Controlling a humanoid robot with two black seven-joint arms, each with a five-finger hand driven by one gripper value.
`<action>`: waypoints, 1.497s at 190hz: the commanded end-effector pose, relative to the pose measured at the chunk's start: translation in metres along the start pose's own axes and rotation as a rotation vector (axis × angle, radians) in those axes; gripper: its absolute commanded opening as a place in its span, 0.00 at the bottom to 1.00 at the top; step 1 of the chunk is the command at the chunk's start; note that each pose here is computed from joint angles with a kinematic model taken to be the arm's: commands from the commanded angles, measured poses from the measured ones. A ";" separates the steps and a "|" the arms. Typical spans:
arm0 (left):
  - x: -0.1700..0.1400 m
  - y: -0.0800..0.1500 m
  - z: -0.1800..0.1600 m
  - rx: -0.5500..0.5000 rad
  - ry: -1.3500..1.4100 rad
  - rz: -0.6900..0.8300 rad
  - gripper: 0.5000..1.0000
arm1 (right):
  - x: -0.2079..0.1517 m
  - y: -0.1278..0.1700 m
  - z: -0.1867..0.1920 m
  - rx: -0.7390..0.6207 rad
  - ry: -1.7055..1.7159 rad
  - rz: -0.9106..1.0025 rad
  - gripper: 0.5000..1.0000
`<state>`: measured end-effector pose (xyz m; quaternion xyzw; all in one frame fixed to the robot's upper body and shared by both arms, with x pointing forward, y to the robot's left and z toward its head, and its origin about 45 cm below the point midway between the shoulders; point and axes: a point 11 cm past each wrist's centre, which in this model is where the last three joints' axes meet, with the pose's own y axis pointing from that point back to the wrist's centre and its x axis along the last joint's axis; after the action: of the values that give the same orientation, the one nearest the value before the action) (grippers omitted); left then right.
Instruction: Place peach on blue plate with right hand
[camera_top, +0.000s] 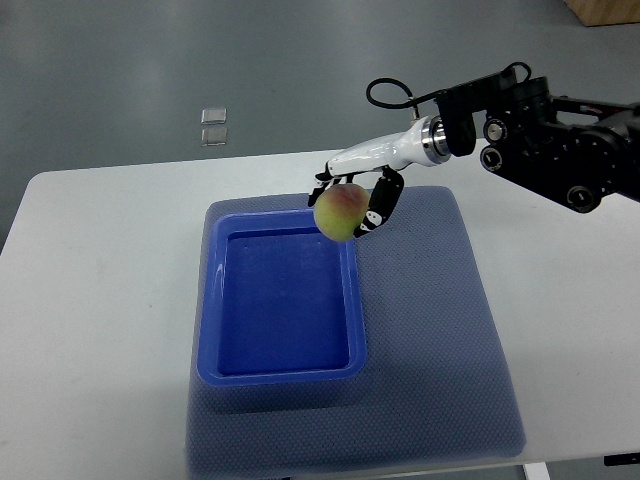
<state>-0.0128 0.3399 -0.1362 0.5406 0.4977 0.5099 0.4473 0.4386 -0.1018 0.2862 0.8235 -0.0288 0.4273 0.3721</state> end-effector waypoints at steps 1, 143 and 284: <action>0.001 0.000 0.000 -0.001 0.003 0.002 1.00 | 0.003 -0.022 -0.028 0.054 0.031 -0.017 0.26; -0.001 0.000 0.003 -0.005 0.001 -0.003 1.00 | -0.049 -0.083 -0.052 0.084 0.019 -0.121 0.86; 0.000 0.001 0.006 -0.010 0.004 0.000 1.00 | 0.050 0.012 0.044 0.084 -0.532 0.434 0.85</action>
<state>-0.0070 0.3402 -0.1360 0.5374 0.4958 0.5136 0.4490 0.4838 -0.0960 0.3183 0.8945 -0.2191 0.3060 0.2411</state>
